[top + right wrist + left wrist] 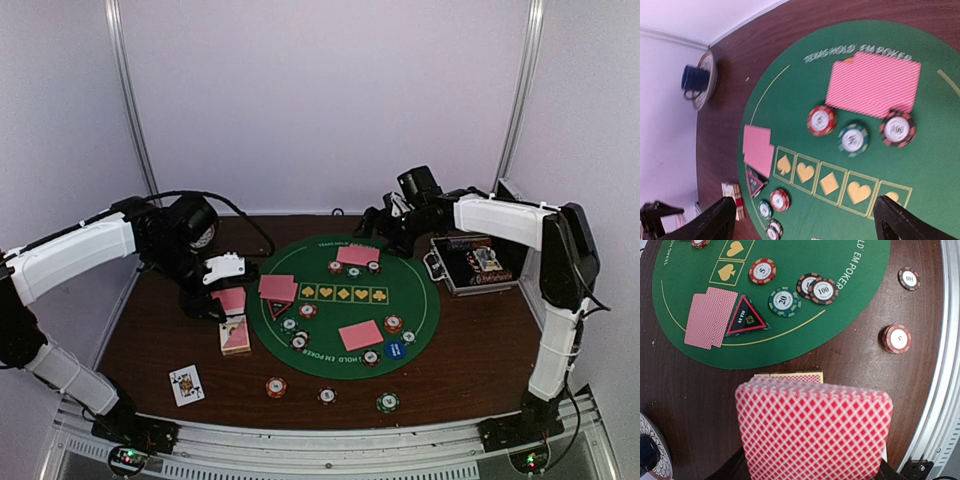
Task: Distribute texas hold em gaming equipment
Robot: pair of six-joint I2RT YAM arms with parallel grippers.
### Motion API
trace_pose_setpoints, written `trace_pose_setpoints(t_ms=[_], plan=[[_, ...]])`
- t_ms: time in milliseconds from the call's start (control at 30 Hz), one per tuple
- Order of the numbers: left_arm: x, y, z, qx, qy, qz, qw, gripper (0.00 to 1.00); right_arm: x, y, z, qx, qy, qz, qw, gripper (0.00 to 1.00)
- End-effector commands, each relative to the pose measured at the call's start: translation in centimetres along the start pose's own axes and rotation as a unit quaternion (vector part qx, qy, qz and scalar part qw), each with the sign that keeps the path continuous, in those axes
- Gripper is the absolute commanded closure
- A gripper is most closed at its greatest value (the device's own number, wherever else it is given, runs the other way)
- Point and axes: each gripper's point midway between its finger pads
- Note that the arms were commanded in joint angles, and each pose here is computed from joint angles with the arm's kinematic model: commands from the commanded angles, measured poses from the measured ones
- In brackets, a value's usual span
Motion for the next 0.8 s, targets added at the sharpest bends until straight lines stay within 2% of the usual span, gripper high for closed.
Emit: trace_pose_setpoints(t_ms=[0, 200, 433, 767], plan=[[1.1, 0.4, -0.9, 0.002, -0.027, -0.019, 0.999, 0.77, 1.4, 3.0, 4.8, 0.025, 0.01, -0.04, 0.999, 0.01], [1.5, 0.8, -1.2, 0.009, -0.028, -0.027, 0.999, 0.78, 2.4, 6.7, 12.1, 0.02, 0.049, -0.099, 0.994, 0.0], [1.6, 0.9, -1.2, 0.01, -0.028, -0.029, 0.999, 0.78, 1.5, 11.6, 20.1, 0.014, 0.128, -0.175, 0.976, 0.01], [1.8, 1.1, -1.6, 0.012, -0.035, -0.029, 0.999, 0.78, -0.3, 16.4, 25.1, -0.009, 0.186, -0.263, 0.947, 0.13]])
Point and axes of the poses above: each gripper's point midway between its finger pads, its own x axis back along the fingers, its own y axis along the line the jaws close on, z = x × y, and after that the axes turned 10 degrees about -x, right-handed
